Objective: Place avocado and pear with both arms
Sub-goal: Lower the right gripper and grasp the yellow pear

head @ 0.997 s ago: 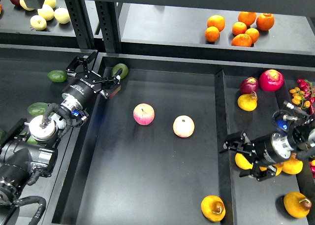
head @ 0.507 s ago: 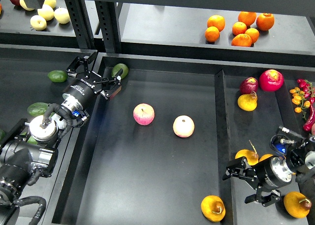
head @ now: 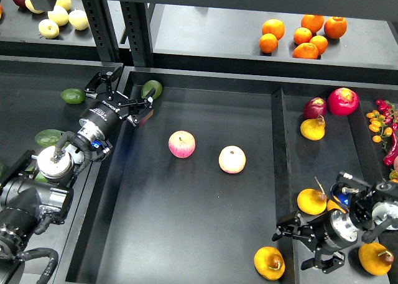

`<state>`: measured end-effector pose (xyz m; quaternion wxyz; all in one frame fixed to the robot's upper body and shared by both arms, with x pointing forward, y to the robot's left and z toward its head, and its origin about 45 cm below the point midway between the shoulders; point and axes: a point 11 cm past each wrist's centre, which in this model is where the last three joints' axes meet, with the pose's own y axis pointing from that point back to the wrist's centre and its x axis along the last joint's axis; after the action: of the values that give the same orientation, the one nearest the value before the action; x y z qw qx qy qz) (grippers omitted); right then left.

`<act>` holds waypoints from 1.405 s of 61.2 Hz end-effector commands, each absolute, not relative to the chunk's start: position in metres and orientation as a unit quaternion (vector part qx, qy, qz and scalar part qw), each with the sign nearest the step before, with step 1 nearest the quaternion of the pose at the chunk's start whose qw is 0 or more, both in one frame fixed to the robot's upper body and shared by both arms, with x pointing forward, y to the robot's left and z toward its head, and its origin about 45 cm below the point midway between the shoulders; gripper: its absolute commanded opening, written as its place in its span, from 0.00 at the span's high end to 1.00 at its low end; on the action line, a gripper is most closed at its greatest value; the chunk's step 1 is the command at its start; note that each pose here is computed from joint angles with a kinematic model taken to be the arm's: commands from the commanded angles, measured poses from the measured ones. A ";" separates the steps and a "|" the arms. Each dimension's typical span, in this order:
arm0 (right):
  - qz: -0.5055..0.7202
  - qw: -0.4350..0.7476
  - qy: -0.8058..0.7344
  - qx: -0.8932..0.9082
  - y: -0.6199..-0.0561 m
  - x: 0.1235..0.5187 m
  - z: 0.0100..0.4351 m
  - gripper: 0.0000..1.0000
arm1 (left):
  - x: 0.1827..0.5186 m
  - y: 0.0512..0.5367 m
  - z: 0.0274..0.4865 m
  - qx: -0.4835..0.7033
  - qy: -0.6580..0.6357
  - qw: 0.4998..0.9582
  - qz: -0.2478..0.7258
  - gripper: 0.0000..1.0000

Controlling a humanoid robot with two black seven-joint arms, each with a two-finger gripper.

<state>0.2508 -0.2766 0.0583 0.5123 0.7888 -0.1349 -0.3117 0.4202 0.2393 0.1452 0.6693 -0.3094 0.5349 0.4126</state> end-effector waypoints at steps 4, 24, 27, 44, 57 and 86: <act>-0.312 0.516 -0.131 0.787 -0.274 0.248 0.052 0.00 | 0.420 0.240 0.145 -0.310 0.535 0.669 0.413 0.01; -0.314 0.514 -0.127 0.788 -0.266 0.246 0.046 0.04 | 0.420 0.240 0.145 -0.310 0.535 0.669 0.413 0.01; -0.315 0.514 -0.127 0.788 -0.266 0.245 0.045 0.05 | 0.420 0.240 0.145 -0.311 0.535 0.669 0.413 0.01; -0.314 0.515 -0.128 0.787 -0.264 0.247 0.043 0.15 | 0.420 0.240 0.145 -0.311 0.535 0.669 0.413 0.01; -0.312 0.517 -0.127 0.787 -0.262 0.248 0.041 0.18 | 0.420 0.240 0.145 -0.310 0.535 0.668 0.413 0.01; -0.309 0.517 -0.128 0.788 -0.257 0.248 0.035 0.29 | 0.420 0.240 0.145 -0.310 0.535 0.669 0.413 0.01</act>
<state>0.2479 -0.2566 0.0360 0.5156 0.7882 -0.1272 -0.3110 0.4199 0.2398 0.1446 0.6683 -0.3098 0.5354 0.4132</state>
